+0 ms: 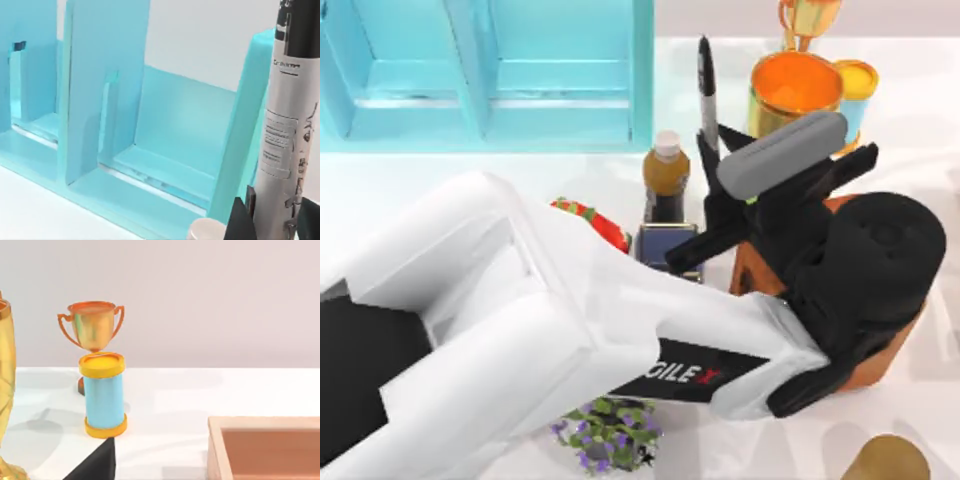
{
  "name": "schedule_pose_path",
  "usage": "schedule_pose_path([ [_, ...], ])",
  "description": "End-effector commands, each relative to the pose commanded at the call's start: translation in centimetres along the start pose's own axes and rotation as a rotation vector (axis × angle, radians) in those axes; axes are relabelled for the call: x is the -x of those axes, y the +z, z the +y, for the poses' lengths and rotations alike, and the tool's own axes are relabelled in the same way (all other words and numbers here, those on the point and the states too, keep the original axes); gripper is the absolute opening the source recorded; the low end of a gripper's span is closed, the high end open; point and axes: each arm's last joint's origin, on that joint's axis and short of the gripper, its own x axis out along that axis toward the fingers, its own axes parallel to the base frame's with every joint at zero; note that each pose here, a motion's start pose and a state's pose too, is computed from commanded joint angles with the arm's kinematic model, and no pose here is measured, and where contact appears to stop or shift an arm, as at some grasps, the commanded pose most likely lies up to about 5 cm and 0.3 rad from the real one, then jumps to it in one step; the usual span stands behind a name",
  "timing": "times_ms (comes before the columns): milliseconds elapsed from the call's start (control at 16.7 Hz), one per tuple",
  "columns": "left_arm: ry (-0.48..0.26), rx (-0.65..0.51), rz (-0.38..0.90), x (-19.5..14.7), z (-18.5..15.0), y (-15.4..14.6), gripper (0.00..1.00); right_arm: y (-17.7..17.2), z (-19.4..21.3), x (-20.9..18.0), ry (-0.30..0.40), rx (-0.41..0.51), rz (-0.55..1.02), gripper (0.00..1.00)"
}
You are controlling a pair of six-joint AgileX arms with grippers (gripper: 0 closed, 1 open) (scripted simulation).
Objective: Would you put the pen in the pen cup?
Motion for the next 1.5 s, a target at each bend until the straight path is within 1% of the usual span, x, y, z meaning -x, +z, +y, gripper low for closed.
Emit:
schedule_pose_path([
  [120, 0.0, 0.0, 0.0, 0.0, 0.0, 0.0, 0.0, 0.0, 0.0, 0.0, 0.0, 0.0, 0.0, 1.0],
  [180, -0.035, 0.145, 0.007, -0.2, -2.1, 0.0, 0.0, 0.0, 0.0, 0.0, 0.0, 0.0, 0.0, 1.0],
  [840, -0.001, 0.001, 0.0, -0.5, 0.0, -0.2, 0.0, 0.0, 0.0, 0.0, 0.0, 0.0, 0.0, 1.0],
  [1020, 0.0, 0.0, 0.0, -0.5, 0.0, -0.2, 0.0, 0.0, 0.0, 0.0, 0.0, 0.0, 0.0, 1.0],
  [1500, 0.0, 0.0, 0.0, -0.5, 0.0, -0.2, 0.6, 0.0, 0.0, 0.0, 0.0, 0.0, 0.0, 1.0],
])
